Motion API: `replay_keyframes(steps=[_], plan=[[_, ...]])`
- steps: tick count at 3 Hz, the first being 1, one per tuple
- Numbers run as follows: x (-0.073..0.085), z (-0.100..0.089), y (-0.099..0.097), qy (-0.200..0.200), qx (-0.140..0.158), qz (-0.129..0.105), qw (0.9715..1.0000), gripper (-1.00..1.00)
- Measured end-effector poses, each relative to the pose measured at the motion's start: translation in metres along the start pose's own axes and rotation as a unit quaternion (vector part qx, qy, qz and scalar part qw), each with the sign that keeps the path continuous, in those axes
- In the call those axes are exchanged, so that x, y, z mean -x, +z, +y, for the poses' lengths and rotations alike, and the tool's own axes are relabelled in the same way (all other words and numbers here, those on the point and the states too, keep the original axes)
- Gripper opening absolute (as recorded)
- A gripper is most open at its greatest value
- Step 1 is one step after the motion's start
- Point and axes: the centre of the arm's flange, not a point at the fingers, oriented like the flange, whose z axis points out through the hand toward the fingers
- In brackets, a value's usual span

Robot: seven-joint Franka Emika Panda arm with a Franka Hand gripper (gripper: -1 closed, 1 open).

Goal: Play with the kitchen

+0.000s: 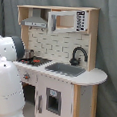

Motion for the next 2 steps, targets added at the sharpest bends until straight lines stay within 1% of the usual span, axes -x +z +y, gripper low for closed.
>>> replay_keyframes(steps=[1, 2], plan=[[-0.017, -0.019, -0.006, 0.022, 0.002, 0.012, 0.9997, -1.0], [-0.033, -0.034, -0.014, 0.048, 0.003, 0.023, 0.9986, -1.0]])
